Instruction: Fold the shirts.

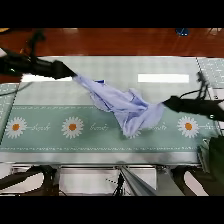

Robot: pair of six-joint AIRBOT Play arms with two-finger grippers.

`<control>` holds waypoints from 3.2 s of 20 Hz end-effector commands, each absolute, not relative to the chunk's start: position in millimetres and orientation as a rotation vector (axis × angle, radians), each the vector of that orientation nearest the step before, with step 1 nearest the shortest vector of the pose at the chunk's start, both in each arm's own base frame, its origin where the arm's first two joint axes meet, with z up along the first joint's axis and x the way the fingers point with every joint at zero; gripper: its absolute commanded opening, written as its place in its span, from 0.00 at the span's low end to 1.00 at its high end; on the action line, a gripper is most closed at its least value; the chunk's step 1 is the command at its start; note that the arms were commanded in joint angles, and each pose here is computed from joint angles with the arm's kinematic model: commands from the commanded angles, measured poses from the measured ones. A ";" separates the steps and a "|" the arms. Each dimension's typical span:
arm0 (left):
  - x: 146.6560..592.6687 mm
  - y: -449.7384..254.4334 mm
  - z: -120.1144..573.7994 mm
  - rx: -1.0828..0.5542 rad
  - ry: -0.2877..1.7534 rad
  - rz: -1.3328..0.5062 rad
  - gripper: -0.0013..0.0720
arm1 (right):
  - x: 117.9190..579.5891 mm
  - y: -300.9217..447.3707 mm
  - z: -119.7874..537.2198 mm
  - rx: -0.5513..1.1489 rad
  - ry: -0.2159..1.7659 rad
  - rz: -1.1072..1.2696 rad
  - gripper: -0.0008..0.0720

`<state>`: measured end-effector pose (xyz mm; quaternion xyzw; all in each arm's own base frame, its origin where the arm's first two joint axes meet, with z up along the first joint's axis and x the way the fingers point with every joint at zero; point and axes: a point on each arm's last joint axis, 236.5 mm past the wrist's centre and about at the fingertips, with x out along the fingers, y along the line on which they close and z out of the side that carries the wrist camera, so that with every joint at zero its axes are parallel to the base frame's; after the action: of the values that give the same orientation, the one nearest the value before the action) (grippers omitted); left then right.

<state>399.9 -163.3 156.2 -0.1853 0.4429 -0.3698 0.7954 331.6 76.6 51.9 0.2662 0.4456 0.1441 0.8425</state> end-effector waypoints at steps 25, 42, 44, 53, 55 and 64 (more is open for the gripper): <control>283.1 -73.0 386.7 -0.057 0.482 -0.412 0.04 | 255.9 -7.4 373.6 0.128 0.445 0.014 0.04; 302.2 -107.3 28.9 -0.295 1.256 -0.557 0.04 | 507.4 35.7 89.1 0.347 1.018 0.229 0.04; 299.4 -107.2 17.5 -0.309 1.281 -0.549 0.04 | 496.8 39.7 78.4 0.310 1.075 0.270 0.60; 300.4 -106.9 17.1 -0.297 1.273 -0.556 0.04 | 345.1 -82.5 88.9 0.251 1.409 -0.004 0.63; 299.9 -107.1 17.1 -0.297 1.275 -0.557 0.04 | 314.3 -75.0 64.3 0.376 1.407 0.006 0.63; 300.1 -107.0 17.0 -0.291 1.273 -0.561 0.04 | 249.1 45.3 -52.4 0.900 1.286 0.150 0.75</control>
<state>300.2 -107.0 17.3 -0.1345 0.5840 -0.2571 0.7581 253.1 15.0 -26.4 0.3161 0.6201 0.0664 0.7150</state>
